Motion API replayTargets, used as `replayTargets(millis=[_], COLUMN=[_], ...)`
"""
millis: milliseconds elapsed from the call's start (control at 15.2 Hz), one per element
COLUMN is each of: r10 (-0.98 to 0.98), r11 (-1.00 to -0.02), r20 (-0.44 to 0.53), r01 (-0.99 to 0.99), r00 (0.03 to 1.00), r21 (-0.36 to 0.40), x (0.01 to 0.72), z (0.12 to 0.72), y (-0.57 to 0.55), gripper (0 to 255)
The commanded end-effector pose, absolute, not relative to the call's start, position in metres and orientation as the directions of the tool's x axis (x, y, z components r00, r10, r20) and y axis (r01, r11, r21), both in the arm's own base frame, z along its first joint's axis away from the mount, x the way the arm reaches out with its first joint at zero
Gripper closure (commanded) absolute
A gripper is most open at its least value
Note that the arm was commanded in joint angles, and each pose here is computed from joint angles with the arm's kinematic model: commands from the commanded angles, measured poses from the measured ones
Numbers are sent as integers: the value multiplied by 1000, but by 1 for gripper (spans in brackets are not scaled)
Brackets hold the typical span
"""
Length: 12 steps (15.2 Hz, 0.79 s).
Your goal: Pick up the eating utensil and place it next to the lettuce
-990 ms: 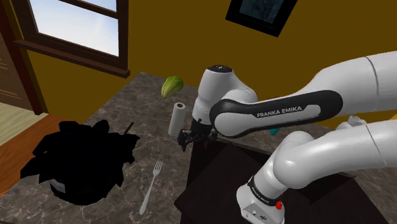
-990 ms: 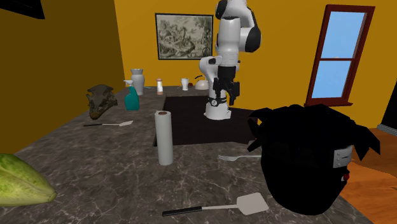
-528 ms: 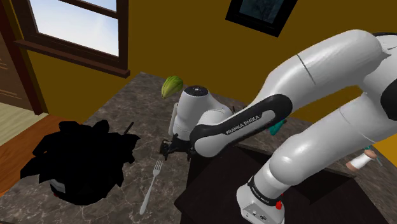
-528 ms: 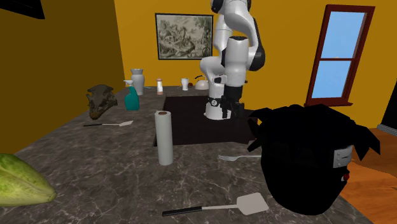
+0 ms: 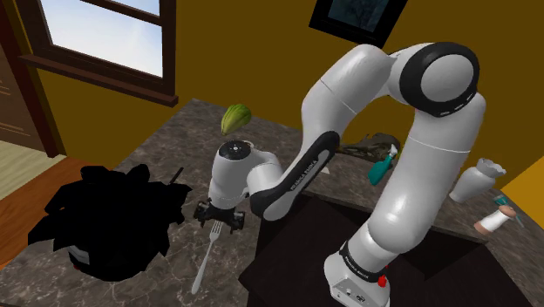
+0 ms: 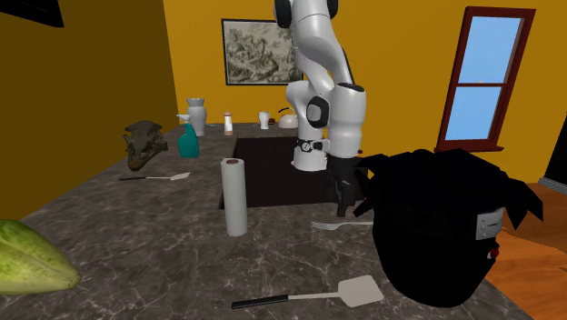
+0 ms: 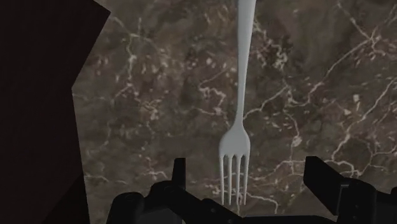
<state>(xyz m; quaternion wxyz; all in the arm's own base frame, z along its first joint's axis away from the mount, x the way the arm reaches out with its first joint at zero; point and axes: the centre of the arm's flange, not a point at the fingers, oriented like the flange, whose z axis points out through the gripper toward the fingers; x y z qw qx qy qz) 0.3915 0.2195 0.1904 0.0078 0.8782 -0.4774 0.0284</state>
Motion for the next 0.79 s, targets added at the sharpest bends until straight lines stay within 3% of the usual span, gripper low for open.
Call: replayTargets(millis=[0,726], r10=[-854,-854], r11=[-519,-519], r20=[65,65], r01=[-855,-855], r00=[517,517], r21=[-19,-19], x=[394,396], z=[172,137], y=[223,221], gripper=[0,0])
